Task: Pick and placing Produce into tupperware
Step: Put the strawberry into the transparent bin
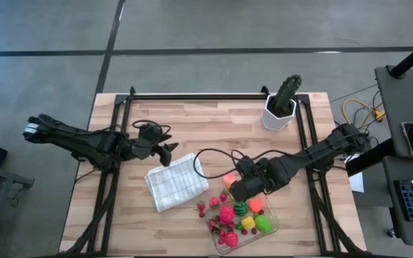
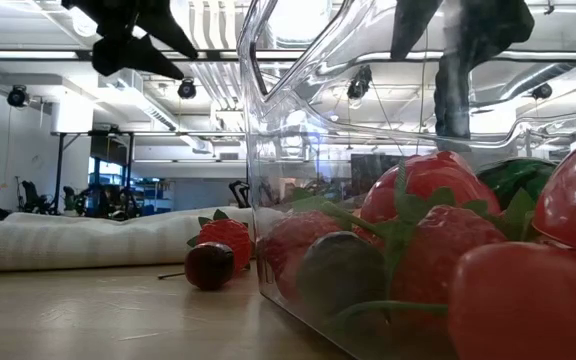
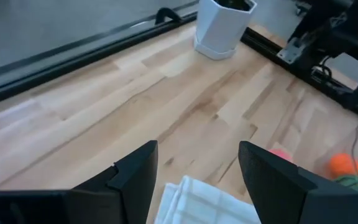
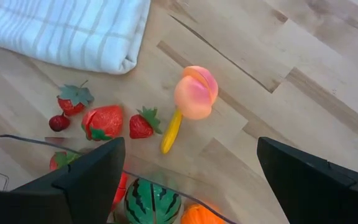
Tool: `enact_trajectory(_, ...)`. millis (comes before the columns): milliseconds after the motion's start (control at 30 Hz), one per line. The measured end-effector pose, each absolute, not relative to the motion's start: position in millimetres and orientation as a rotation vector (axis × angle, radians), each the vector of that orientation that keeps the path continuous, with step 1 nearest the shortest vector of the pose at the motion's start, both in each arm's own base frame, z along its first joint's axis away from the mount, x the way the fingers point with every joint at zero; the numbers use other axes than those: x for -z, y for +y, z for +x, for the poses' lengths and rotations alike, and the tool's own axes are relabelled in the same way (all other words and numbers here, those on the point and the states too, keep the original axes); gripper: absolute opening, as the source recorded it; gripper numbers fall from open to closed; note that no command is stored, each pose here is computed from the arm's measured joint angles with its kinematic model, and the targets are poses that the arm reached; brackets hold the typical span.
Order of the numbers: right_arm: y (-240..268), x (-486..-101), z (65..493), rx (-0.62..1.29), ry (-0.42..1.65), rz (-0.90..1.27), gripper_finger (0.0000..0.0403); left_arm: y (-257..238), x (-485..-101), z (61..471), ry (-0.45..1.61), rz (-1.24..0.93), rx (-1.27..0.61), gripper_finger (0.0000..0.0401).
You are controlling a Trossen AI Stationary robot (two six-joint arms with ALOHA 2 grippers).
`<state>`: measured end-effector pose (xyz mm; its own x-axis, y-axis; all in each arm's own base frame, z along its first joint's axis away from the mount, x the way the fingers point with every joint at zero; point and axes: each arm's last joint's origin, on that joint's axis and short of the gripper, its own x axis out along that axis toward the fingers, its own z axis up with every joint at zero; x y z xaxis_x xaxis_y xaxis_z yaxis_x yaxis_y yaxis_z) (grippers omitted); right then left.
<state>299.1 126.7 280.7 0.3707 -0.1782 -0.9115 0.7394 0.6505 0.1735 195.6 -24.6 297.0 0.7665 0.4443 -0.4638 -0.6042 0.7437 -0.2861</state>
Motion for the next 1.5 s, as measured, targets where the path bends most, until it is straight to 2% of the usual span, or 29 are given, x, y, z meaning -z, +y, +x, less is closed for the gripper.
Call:
enact_trajectory(133, 127, -281, 299, 0.647, 1.029, 0.644, 0.0357, -30, -295, 209, 0.381, -0.483, -0.515, 0.021)
enact_trajectory(267, 127, -281, 299, 0.653, 1.025, 0.656, 0.0357, -42, -285, 228, 0.506, -0.5, -0.222, 0.021)
enact_trajectory(400, 126, -284, 298, 0.649, 1.004, 0.659, 0.0357, -63, -256, 241, 0.747, -0.2, 0.184, 0.021)
enact_trajectory(467, 125, -288, 296, 0.645, 0.991, 0.661, 0.0357, -72, -239, 246, 0.832, -0.073, 0.315, 0.021)
enact_trajectory(733, 124, -302, 286, 0.61, 0.965, 0.68, 0.0357, -96, -197, 274, 0.956, -0.003, 0.384, 0.021)
enact_trajectory(1033, 131, -304, 274, 0.617, 0.997, 0.661, 0.0357, -114, -197, 301, 0.852, 0.077, 0.456, 0.021)
enact_trajectory(1500, 131, -302, 267, 0.644, 1.051, 0.618, 0.0357, -134, -173, 318, 0.765, 0.152, 0.512, 0.021)
